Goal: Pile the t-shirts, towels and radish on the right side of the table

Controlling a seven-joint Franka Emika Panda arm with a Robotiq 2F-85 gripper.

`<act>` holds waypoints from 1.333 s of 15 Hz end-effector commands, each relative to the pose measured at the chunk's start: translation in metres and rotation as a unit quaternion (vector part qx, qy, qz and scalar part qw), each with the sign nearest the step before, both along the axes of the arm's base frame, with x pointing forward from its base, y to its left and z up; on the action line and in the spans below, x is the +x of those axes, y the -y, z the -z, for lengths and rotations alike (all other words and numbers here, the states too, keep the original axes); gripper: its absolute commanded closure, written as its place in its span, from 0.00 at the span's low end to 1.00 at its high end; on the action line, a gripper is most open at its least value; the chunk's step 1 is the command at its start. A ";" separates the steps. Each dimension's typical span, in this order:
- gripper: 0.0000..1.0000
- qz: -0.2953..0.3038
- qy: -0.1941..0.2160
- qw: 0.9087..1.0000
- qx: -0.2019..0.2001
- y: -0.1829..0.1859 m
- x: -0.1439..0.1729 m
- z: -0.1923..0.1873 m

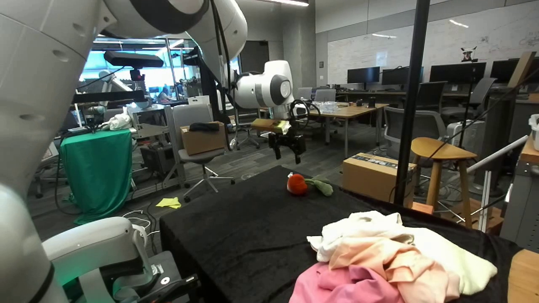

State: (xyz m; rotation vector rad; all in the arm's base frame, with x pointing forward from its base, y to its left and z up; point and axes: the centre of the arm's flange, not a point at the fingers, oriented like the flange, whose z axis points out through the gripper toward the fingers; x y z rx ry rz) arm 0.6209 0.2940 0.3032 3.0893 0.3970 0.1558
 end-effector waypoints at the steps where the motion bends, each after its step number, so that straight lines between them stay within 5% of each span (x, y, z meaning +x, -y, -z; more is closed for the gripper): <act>1: 0.00 -0.013 0.005 1.000 0.000 -0.019 0.035 0.022; 20: 0.00 -0.039 0.001 0.999 -0.016 -0.011 0.080 0.109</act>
